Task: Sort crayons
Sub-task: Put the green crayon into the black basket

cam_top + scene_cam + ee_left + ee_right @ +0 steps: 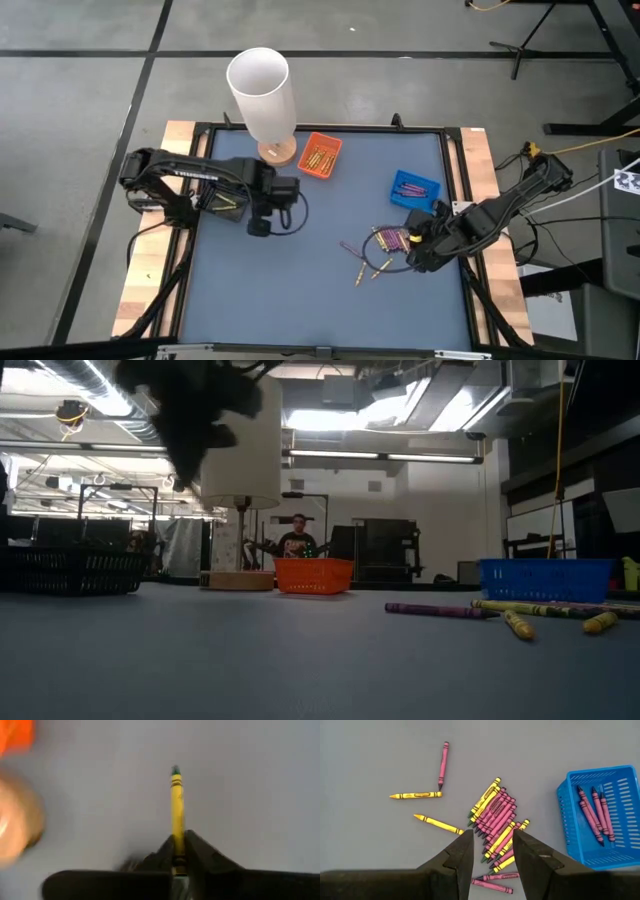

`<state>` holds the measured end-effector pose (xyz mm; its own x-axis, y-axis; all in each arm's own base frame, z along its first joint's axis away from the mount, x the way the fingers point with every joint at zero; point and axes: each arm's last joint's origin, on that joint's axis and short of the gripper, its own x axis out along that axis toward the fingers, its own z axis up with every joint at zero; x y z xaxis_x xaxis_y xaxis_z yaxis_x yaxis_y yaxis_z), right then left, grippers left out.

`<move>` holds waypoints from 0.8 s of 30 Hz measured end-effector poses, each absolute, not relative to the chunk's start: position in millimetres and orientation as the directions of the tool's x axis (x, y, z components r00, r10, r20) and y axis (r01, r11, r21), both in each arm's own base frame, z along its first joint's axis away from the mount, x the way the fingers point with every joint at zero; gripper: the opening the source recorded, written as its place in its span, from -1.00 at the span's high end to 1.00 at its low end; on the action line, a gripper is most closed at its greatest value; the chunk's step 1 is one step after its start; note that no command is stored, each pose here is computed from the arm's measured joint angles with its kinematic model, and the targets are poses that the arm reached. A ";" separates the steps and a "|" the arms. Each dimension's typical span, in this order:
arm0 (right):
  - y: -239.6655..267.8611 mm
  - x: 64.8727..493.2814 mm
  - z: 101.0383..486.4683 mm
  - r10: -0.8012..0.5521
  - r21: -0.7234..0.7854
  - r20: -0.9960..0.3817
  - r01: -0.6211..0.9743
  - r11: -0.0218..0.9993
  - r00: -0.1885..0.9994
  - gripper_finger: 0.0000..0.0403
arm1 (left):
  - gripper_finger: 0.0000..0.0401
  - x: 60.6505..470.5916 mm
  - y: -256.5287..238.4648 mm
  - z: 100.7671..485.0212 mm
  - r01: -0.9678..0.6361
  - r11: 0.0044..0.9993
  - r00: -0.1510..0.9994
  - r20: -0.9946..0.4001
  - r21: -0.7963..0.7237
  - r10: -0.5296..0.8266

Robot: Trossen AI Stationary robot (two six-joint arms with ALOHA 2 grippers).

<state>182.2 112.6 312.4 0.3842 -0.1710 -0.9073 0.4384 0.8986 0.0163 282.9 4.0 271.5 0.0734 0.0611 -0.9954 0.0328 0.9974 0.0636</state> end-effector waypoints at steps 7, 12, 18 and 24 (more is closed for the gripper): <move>114.3 184.6 309.8 -0.177 0.003 -0.910 0.433 0.901 0.375 0.34 | 0.94 251.6 10.1 277.9 -0.053 0.978 -0.195 -0.962 0.203 0.190; 114.5 184.9 309.4 -0.178 0.001 -0.910 0.430 0.903 0.374 0.34 | 0.94 240.5 20.3 279.6 -0.130 0.960 -0.214 -0.952 0.248 0.217; 114.5 184.9 309.4 -0.178 0.000 -0.910 0.430 0.903 0.374 0.34 | 0.94 222.3 33.3 257.3 -0.185 0.944 -0.323 -0.924 0.275 0.205; 114.5 184.9 309.4 -0.178 0.000 -0.910 0.429 0.903 0.374 0.34 | 0.94 203.7 43.2 229.2 -0.198 0.939 -0.453 -0.876 0.280 0.166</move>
